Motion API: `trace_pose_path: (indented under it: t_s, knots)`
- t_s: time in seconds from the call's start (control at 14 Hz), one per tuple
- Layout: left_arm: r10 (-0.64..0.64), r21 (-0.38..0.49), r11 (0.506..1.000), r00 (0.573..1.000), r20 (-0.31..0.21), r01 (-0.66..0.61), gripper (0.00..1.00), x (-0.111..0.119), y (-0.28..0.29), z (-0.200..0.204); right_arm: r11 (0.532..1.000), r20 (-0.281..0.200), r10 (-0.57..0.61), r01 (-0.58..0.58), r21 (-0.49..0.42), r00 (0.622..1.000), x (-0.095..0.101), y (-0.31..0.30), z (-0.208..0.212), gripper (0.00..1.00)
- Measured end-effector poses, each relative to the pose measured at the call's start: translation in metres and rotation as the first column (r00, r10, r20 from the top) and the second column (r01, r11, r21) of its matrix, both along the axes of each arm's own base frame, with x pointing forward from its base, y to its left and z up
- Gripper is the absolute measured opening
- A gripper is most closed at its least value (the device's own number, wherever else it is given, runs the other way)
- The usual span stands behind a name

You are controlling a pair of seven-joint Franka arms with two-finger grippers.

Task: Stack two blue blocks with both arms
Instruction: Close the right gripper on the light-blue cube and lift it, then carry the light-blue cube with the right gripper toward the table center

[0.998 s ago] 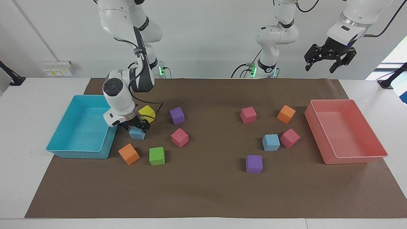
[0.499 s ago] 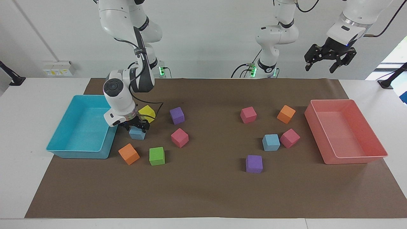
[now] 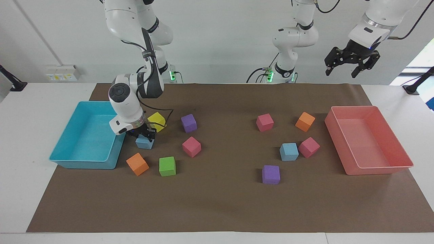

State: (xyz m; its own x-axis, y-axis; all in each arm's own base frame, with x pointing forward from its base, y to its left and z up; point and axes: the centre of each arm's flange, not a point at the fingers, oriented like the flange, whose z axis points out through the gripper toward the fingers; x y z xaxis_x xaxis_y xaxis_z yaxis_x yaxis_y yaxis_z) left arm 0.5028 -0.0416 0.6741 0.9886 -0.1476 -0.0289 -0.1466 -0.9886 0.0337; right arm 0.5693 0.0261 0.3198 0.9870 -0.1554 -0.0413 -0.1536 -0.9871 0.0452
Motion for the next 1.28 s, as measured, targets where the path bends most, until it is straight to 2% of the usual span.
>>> trace_pose_path:
  t_s: [0.21,0.64,1.0,1.28]
  knots:
    - [0.0,0.0,1.0,1.0,0.0,0.0,1.0,0.0,0.0,0.0,1.0,0.036,0.007,-0.007,0.001,0.999,0.007,0.005,0.025,0.58]
    - [0.0,0.0,1.0,1.0,0.0,0.0,1.0,0.0,0.0,0.0,0.998,0.027,0.069,-0.07,0.003,0.997,0.019,0.049,0.094,0.58]
    - [0.0,0.0,1.0,1.0,0.0,0.0,1.0,0.0,0.0,0.0,0.993,0.056,0.117,-0.117,0.014,0.992,0.016,0.115,0.111,0.58]
    - [0.0,0.0,1.0,1.0,0.0,0.0,1.0,0.0,0.0,0.0,0.989,0.051,0.14,-0.142,0.041,0.989,0.003,0.193,0.119,0.58]
